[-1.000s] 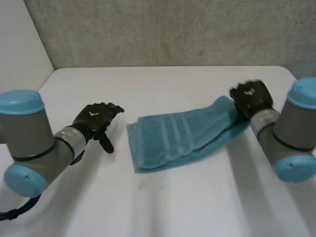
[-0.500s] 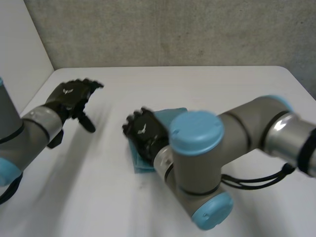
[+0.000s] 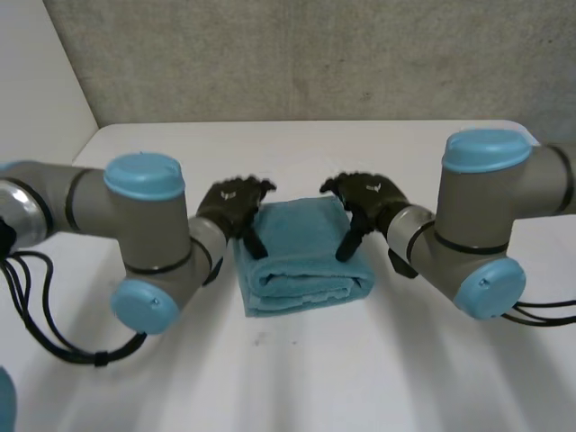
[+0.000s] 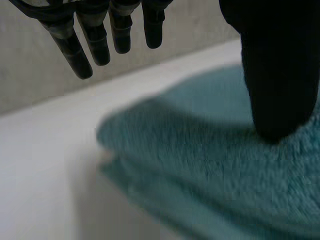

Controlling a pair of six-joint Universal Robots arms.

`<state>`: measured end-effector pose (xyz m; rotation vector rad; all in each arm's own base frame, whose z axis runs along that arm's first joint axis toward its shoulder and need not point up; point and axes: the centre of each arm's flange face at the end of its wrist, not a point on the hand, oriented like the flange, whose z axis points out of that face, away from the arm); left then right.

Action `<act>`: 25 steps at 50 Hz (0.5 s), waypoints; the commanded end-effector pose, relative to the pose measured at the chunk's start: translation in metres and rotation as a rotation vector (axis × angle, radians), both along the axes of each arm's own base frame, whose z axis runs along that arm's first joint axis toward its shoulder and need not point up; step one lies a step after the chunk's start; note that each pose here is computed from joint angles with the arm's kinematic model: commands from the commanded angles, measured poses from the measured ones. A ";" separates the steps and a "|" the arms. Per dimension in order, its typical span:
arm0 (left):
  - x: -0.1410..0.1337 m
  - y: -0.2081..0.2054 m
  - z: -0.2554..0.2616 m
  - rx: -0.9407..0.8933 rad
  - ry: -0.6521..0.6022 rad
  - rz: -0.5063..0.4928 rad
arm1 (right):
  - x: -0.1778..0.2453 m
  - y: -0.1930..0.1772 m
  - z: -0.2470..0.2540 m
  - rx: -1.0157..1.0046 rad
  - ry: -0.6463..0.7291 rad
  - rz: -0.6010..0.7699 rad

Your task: Fold the laundry

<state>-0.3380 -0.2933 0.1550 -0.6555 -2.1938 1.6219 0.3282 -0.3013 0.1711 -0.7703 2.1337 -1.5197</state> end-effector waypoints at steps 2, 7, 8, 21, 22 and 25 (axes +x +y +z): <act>0.018 0.015 -0.006 0.048 -0.084 0.026 | -0.007 -0.005 -0.028 0.090 0.073 -0.008; 0.020 0.020 0.019 -0.017 -0.110 0.005 | -0.006 -0.008 -0.007 0.060 0.060 -0.011; 0.021 0.021 0.030 -0.038 -0.109 0.003 | -0.006 -0.008 -0.001 0.049 0.053 -0.013; 0.055 0.031 0.196 -0.383 0.091 0.086 | -0.073 0.005 0.192 -0.400 -0.172 -0.304; 0.056 0.031 0.197 -0.383 0.091 0.086 | -0.077 0.006 0.194 -0.404 -0.168 -0.319; 0.077 0.034 0.210 -0.360 0.068 0.135 | -0.089 0.009 0.196 -0.417 -0.126 -0.362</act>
